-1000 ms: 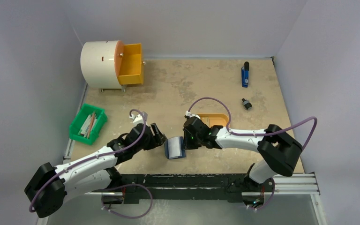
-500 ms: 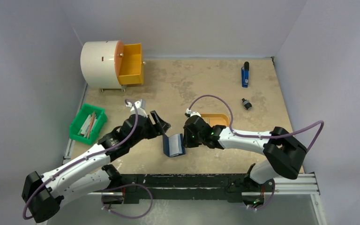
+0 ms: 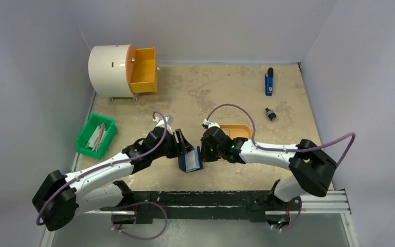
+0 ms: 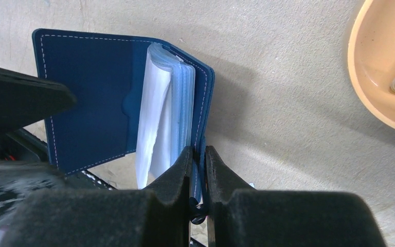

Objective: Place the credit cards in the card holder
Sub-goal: Open the card holder at the center of the board.

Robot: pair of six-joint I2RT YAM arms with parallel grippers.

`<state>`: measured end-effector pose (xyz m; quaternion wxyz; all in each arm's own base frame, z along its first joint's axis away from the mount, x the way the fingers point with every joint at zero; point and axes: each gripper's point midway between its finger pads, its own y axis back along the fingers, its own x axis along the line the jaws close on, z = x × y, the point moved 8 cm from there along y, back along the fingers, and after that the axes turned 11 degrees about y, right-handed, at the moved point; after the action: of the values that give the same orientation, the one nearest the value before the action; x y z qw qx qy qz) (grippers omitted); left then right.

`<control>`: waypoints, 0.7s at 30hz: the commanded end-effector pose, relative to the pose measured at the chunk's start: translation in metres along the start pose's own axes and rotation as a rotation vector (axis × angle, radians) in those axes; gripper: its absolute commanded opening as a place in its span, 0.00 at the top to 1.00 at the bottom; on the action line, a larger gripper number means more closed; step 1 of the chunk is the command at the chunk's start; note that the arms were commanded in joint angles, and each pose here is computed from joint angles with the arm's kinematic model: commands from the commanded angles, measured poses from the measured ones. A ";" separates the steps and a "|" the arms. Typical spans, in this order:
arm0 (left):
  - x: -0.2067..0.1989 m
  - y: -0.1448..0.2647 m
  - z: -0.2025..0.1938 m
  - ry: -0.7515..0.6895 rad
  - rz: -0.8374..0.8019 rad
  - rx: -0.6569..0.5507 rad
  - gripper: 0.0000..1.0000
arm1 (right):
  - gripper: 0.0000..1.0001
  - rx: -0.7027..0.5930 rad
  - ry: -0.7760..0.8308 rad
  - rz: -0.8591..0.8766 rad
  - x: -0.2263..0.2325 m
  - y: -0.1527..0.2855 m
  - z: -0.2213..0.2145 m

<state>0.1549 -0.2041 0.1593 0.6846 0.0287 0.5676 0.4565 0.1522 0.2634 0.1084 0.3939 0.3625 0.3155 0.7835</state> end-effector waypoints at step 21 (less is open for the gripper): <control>0.040 -0.029 -0.022 -0.098 0.156 0.065 0.46 | 1.00 -0.098 0.049 0.076 0.021 0.012 0.022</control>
<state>0.1494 -0.2063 0.1094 0.6638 0.1199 0.5622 0.4784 0.1500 0.2675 0.1109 0.3827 0.3528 0.3136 0.7942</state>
